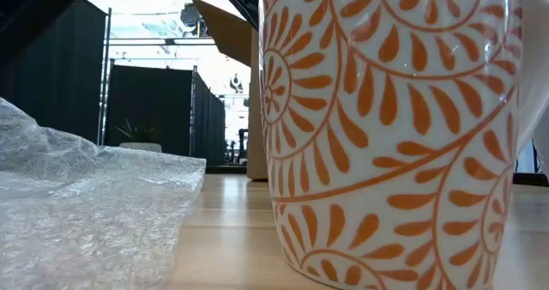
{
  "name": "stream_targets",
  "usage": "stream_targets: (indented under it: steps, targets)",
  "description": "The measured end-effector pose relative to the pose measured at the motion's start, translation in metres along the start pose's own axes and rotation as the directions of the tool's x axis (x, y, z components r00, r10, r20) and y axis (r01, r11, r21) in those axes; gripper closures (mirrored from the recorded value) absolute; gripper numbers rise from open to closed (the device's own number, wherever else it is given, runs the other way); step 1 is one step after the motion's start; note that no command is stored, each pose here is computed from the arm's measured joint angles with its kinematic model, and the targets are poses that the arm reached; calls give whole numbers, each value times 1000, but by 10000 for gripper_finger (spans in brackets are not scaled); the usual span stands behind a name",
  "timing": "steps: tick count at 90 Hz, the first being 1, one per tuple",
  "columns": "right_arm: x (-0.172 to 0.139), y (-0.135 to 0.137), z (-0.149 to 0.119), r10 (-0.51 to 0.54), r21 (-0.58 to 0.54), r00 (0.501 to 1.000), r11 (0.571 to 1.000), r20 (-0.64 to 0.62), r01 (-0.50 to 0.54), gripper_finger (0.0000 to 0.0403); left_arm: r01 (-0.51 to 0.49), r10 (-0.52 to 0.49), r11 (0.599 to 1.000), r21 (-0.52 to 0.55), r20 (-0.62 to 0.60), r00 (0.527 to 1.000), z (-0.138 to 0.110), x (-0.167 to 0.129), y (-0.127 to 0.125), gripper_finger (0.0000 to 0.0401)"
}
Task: Wrap mug
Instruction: Wrap the red patterned mug with bubble wrap
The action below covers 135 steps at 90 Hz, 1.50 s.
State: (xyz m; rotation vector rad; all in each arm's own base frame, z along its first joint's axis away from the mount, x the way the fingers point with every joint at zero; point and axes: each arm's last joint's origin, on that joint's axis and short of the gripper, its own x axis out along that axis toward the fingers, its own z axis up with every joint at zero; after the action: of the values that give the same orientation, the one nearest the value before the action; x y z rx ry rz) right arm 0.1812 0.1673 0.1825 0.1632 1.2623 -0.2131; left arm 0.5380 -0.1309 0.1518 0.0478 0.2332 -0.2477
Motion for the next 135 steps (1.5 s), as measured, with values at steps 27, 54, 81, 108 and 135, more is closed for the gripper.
stream_targets:
  steps: [27,54,81,108,135]
  targets:
    - [3,1,2,26,18,1000,999,2,-26,339,1,-1,1000,3,-3,1000,0,0,0,215]
    - [3,3,3,42,67,999,997,31,-44,326,6,-6,1000,4,-4,1000,0,0,-1,215]
    - [3,2,3,29,74,999,997,27,-31,298,-62,76,981,181,-75,994,16,-11,-10,215]
    - [4,0,5,19,138,999,990,36,-24,303,-85,107,980,179,-121,987,43,-29,-9,215]
    - [3,0,5,22,126,999,992,31,-26,294,-86,108,983,163,-127,986,44,-29,-7,215]
